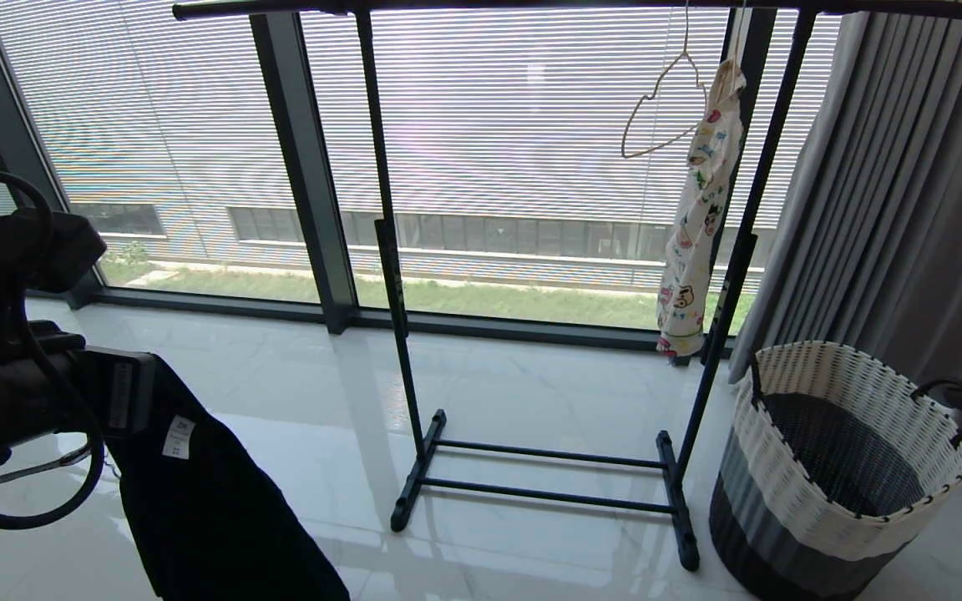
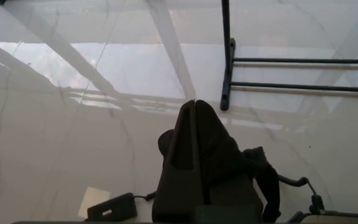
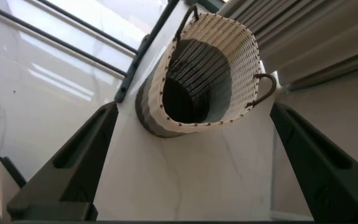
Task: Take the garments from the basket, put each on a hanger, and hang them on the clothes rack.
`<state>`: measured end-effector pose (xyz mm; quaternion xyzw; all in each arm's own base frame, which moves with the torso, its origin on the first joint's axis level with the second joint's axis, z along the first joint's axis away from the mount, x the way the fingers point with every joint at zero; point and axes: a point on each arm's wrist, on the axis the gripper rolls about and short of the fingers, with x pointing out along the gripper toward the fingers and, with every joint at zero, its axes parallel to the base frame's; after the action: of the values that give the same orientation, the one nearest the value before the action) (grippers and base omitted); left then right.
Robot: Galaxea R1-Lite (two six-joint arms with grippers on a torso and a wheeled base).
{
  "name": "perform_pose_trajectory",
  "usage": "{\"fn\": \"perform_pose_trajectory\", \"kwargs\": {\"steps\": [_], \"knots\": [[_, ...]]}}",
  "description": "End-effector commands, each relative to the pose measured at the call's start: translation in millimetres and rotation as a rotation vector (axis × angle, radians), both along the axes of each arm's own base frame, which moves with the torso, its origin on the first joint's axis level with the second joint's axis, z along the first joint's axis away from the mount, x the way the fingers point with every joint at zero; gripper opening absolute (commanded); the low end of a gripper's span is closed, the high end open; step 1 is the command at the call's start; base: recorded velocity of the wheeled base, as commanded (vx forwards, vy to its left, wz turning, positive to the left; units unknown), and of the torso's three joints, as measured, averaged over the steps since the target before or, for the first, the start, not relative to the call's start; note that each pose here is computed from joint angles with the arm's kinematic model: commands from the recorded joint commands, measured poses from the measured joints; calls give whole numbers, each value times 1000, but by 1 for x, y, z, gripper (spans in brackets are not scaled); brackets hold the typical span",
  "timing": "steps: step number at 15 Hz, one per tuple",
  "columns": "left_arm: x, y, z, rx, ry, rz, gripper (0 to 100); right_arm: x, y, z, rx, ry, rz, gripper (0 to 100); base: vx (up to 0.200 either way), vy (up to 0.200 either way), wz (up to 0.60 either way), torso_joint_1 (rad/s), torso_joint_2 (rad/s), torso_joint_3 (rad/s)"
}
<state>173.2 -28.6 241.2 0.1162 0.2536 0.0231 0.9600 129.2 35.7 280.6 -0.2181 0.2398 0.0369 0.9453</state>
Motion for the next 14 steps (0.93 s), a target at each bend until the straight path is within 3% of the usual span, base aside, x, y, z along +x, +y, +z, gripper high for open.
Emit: {"fn": "perform_pose_trajectory", "kwargs": {"steps": [1, 6, 14], "knots": [[-2, -3, -2, 5, 8, -16, 0, 3, 1, -6, 4, -14, -4, 100, 0, 0, 0, 0, 0, 0], [-3, -6, -3, 27, 9, -11, 0, 9, 2, -9, 7, -23, -6, 100, 0, 0, 0, 64, -210, -203], [-4, -9, -7, 37, 21, -24, 0, 9, 2, -9, 6, -25, -5, 100, 0, 0, 0, 182, -503, -293]]}}
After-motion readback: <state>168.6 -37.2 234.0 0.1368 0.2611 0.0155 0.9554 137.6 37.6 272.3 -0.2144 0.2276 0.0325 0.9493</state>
